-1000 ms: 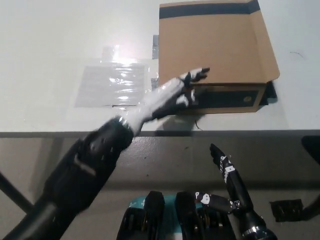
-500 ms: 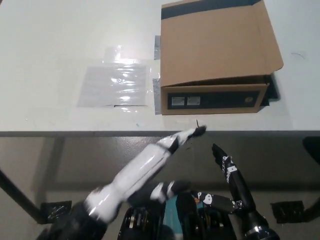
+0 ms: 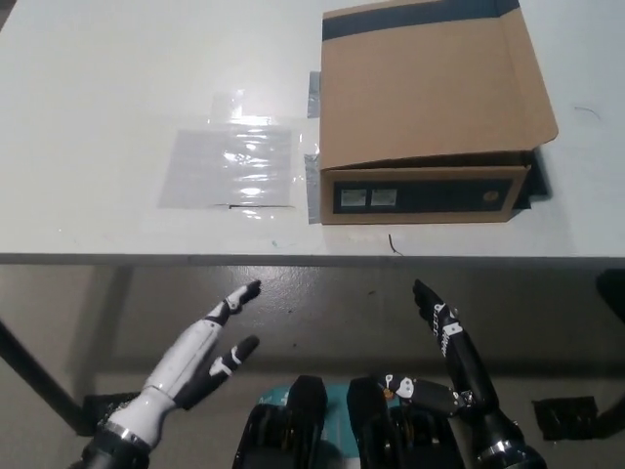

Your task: A small storge box is placed at the center of the table and the robot uses its left hand to push the lid and close it

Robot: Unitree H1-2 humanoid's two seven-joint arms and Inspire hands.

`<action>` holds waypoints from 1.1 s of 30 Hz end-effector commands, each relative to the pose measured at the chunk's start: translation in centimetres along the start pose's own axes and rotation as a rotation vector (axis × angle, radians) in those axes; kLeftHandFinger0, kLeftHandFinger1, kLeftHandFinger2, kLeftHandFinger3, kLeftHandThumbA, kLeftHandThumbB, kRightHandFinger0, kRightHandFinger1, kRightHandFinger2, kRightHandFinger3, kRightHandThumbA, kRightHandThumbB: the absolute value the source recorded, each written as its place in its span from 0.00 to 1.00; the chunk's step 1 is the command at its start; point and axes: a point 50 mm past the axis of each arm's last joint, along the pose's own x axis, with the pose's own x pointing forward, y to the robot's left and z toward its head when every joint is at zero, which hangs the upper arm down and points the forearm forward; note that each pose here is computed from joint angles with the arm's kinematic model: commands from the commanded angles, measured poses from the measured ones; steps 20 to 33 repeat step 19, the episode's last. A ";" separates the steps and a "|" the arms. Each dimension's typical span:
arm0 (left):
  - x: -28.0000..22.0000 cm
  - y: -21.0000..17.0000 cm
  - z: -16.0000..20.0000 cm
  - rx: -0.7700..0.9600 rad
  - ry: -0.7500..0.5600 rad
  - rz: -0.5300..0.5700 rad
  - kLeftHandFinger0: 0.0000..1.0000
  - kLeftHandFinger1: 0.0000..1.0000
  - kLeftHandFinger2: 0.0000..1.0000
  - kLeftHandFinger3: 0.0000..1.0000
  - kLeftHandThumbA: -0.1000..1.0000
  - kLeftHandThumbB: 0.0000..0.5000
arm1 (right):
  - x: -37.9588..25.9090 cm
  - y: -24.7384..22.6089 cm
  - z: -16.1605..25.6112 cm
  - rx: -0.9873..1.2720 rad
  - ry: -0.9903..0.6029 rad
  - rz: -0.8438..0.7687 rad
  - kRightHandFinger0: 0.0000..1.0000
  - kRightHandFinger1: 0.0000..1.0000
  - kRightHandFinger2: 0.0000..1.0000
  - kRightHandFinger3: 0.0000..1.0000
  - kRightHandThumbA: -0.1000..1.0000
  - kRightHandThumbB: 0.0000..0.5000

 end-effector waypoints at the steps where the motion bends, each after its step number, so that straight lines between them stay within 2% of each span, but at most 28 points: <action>1: 1.8 1.3 0.7 0.031 -0.112 0.078 1.00 1.00 1.00 1.00 1.00 0.58 | 1.9 -0.1 2.2 0.005 -0.118 0.004 1.00 1.00 1.00 1.00 1.00 0.74; 3: 1.8 1.4 0.2 0.041 -0.097 0.079 1.00 1.00 1.00 1.00 1.00 0.57 | 1.8 0.0 2.2 0.010 -0.120 0.003 1.00 1.00 1.00 1.00 1.00 0.75; 4: 1.7 1.5 -0.1 0.042 -0.089 0.082 1.00 1.00 1.00 1.00 1.00 0.53 | 1.8 0.0 2.2 0.009 -0.121 0.005 1.00 1.00 1.00 1.00 1.00 0.75; 9: 1.7 1.8 -0.6 0.025 -0.066 0.086 1.00 1.00 1.00 1.00 1.00 0.53 | 1.9 0.0 2.3 0.006 -0.123 0.002 1.00 1.00 1.00 1.00 1.00 0.73; 11: 1.8 1.9 -0.6 0.016 -0.064 0.087 1.00 1.00 1.00 1.00 1.00 0.49 | 1.9 -0.1 2.3 0.006 -0.123 0.002 1.00 1.00 1.00 1.00 1.00 0.73; 33: 1.2 1.5 -0.6 0.007 -0.042 0.075 1.00 1.00 1.00 1.00 1.00 0.48 | 1.2 0.1 2.1 0.012 -0.118 0.000 1.00 1.00 1.00 1.00 1.00 0.74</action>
